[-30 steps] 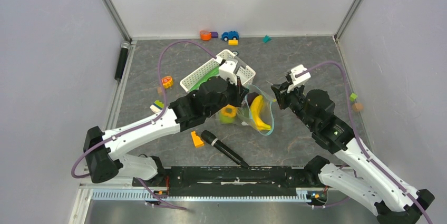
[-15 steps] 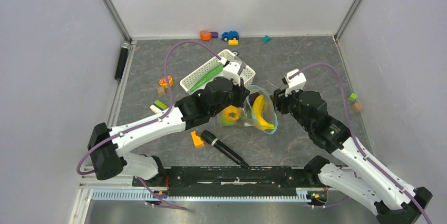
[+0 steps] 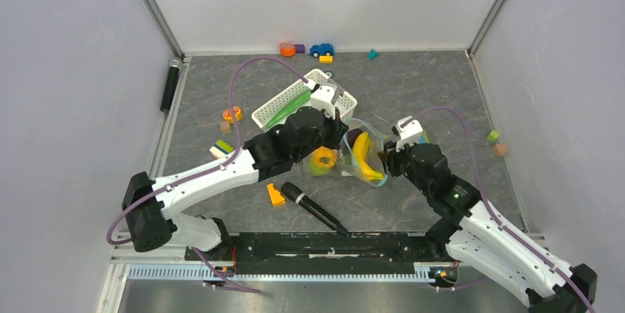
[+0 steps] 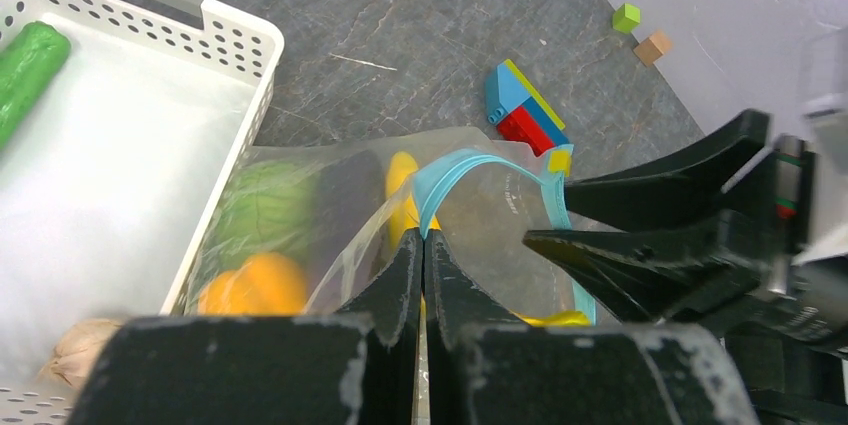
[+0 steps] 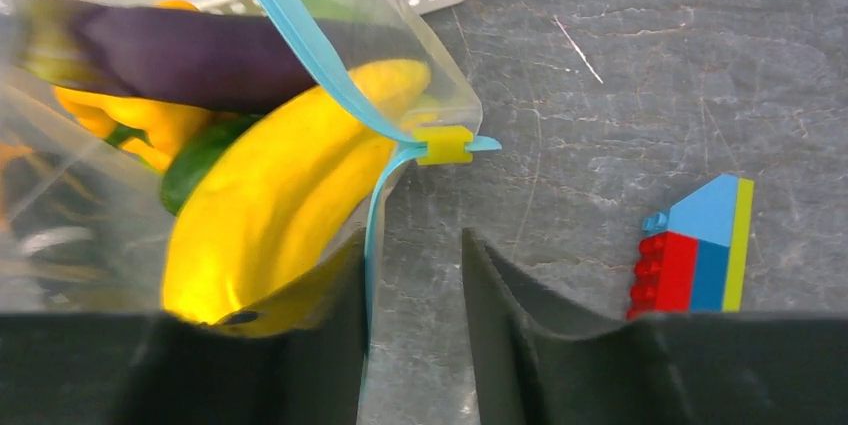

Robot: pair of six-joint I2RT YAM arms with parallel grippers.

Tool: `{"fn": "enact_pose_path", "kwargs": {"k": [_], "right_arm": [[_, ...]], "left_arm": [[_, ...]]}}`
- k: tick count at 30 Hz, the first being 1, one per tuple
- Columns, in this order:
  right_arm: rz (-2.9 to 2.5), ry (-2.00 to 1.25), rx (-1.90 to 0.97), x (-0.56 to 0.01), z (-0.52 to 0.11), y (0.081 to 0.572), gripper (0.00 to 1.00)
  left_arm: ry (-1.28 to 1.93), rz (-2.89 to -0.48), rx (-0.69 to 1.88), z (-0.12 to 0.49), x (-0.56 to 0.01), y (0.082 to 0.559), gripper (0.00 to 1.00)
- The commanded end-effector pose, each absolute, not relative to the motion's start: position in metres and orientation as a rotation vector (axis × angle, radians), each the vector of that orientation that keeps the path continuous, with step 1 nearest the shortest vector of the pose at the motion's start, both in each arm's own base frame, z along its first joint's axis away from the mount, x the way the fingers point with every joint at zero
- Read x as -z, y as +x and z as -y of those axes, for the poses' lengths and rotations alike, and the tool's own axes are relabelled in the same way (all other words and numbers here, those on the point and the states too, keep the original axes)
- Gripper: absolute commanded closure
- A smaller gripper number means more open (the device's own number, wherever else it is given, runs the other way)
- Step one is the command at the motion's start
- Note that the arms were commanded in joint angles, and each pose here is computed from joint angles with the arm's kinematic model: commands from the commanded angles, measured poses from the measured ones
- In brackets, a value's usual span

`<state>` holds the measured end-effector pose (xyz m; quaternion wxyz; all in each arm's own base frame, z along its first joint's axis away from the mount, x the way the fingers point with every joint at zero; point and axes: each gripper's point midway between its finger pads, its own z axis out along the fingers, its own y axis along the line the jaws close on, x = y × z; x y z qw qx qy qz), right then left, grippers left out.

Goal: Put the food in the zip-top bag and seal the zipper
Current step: Adjust the zipper food storage bag at the center of the board, then pick up the fake vegetable from the bin.

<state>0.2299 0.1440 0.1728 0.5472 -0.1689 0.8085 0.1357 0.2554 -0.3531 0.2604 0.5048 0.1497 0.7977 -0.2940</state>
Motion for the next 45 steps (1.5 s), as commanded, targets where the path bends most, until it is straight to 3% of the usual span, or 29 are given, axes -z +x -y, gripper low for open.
{"fn": "enact_pose_path", "kwargs": {"k": [1, 4, 7, 8, 9, 11, 12, 13, 24, 28, 34, 38, 45], "right_arm": [[-1.880, -0.354, -0.328, -0.187, -0.154, 0.247, 0.69], [-1.861, -0.389, -0.316, -0.201, -0.160, 0.254, 1.00], [-1.819, -0.399, -0.316, -0.221, -0.160, 0.256, 1.00], [-1.803, -0.394, -0.310, -0.228, -0.159, 0.257, 1.00], [-1.791, -0.384, -0.297, -0.236, -0.155, 0.257, 1.00], [-1.789, -0.370, -0.260, -0.246, -0.147, 0.256, 1.00], [-1.788, -0.360, -0.240, -0.249, -0.143, 0.257, 1.00], [-1.790, -0.351, -0.219, -0.251, -0.138, 0.256, 1.00], [-1.818, -0.307, -0.059, -0.251, -0.112, 0.260, 1.00], [-1.805, -0.277, -0.034, -0.254, -0.105, 0.260, 1.00], [-1.818, -0.306, -0.028, -0.247, -0.109, 0.263, 1.00], [-1.840, -0.324, -0.019, -0.241, -0.111, 0.264, 1.00], [-1.845, -0.326, -0.008, -0.240, -0.109, 0.263, 0.99]], "left_arm": [[0.313, -1.827, 0.724, 0.345, -0.294, 0.262, 0.98], [0.317, -1.824, 0.722, 0.346, -0.295, 0.263, 0.98], [0.336, -1.827, 0.727, 0.347, -0.295, 0.262, 0.98], [0.336, -1.825, 0.730, 0.347, -0.296, 0.262, 0.91], [0.333, -1.823, 0.729, 0.346, -0.297, 0.263, 0.77], [0.346, -1.812, 0.728, 0.345, -0.299, 0.265, 0.27], [0.353, -1.810, 0.726, 0.345, -0.300, 0.267, 0.08], [0.357, -1.807, 0.717, 0.344, -0.301, 0.269, 0.01], [0.268, -1.787, 0.568, 0.293, -0.314, 0.312, 0.00], [0.430, -1.760, 0.570, 0.286, -0.309, 0.337, 0.00], [0.852, -1.753, 0.363, 0.284, -0.253, 0.390, 0.00], [0.962, -1.858, 0.159, 0.272, -0.209, 0.433, 0.00], [1.102, -2.003, 0.146, 0.277, -0.154, 0.475, 0.00]]}}
